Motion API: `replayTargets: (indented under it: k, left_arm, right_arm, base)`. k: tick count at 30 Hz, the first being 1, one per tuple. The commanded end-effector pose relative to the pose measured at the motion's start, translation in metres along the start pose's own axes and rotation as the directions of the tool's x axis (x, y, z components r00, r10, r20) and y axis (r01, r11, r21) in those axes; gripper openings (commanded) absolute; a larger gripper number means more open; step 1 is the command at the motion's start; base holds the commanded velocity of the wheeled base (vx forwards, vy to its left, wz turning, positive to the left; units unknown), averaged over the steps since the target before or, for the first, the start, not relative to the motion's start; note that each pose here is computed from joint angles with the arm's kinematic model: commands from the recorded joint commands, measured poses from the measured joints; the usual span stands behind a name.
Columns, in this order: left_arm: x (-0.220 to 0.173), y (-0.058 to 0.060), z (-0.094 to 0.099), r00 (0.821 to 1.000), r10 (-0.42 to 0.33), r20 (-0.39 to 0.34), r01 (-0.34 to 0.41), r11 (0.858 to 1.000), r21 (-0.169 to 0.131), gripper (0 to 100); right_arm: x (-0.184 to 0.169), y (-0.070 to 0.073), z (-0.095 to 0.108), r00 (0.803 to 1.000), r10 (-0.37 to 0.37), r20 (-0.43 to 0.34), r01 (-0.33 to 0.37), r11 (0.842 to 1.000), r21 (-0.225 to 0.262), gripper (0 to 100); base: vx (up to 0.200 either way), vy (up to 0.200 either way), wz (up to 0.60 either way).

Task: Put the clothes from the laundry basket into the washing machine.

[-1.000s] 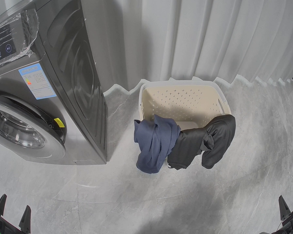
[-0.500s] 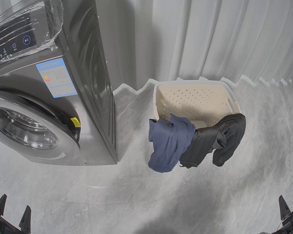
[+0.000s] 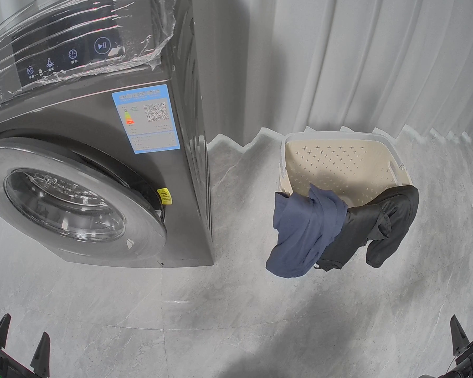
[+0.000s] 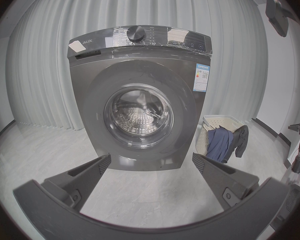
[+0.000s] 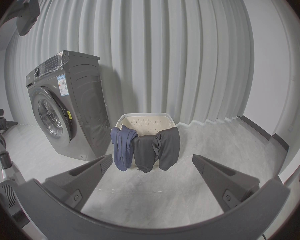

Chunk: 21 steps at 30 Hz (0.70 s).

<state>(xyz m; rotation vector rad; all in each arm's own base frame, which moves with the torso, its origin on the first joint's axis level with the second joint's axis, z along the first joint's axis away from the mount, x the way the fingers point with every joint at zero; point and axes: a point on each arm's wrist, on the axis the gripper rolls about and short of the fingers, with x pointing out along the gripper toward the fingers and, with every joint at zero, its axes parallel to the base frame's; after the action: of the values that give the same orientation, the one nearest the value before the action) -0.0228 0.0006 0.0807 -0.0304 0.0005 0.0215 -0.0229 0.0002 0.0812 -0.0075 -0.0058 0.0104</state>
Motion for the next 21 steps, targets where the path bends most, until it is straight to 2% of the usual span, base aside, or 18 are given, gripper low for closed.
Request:
replayTargets:
  k: [1, 21]
  left_arm:
    - [0.0001, 0.0002, -0.0047, 1.000, -0.002, -0.001, 0.002, 1.000, 0.000, 100]
    - [0.0001, 0.0001, -0.0047, 1.000, 0.000, -0.001, 0.000, 1.000, 0.000, 100]
  right_arm:
    - [0.0004, 0.0001, -0.0050, 1.000, 0.002, -0.004, -0.002, 1.000, 0.000, 100]
    - [0.0004, 0.0000, -0.0050, 1.000, 0.003, -0.004, -0.003, 1.000, 0.000, 100]
  base:
    - [0.000, 0.200, 0.00]
    - [0.000, 0.200, 0.00]
